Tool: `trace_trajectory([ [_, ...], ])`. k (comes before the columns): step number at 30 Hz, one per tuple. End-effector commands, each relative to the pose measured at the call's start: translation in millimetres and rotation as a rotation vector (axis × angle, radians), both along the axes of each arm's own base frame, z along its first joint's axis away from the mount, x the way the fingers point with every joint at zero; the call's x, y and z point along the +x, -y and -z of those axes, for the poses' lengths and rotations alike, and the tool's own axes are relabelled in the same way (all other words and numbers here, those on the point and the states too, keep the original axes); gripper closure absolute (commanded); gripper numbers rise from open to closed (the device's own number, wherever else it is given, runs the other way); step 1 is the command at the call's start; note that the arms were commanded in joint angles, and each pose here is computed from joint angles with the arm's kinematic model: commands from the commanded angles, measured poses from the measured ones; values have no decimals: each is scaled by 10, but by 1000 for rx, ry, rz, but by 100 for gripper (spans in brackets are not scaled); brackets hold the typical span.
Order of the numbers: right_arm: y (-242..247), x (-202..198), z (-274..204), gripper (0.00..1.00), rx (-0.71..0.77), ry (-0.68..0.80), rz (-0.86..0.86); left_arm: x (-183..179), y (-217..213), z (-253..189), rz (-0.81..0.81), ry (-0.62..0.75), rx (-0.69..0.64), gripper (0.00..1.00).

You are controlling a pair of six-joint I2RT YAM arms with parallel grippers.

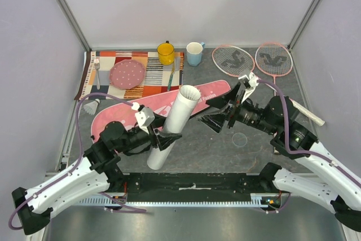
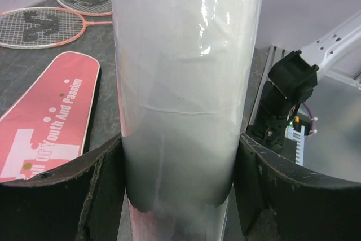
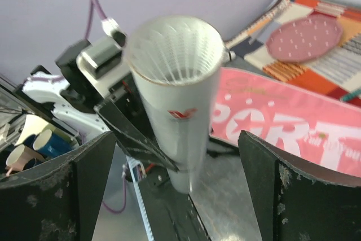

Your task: Pack up the badminton gear

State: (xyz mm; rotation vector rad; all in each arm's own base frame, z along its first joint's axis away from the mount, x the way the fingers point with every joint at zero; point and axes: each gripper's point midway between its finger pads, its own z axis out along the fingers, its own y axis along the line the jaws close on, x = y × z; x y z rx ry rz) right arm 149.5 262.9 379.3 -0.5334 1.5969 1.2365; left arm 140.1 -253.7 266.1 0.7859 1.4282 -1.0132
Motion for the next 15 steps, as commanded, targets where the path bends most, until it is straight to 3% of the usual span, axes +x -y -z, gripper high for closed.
trace_trajectory([
  [1, -124, 105, -410, 2, 143, 128, 14, 43, 48, -359, -17, -8, -166, 81],
  [15, -534, 312, -171, 2, 140, 70, 88, 157, 88, -467, -59, -53, -241, 81],
])
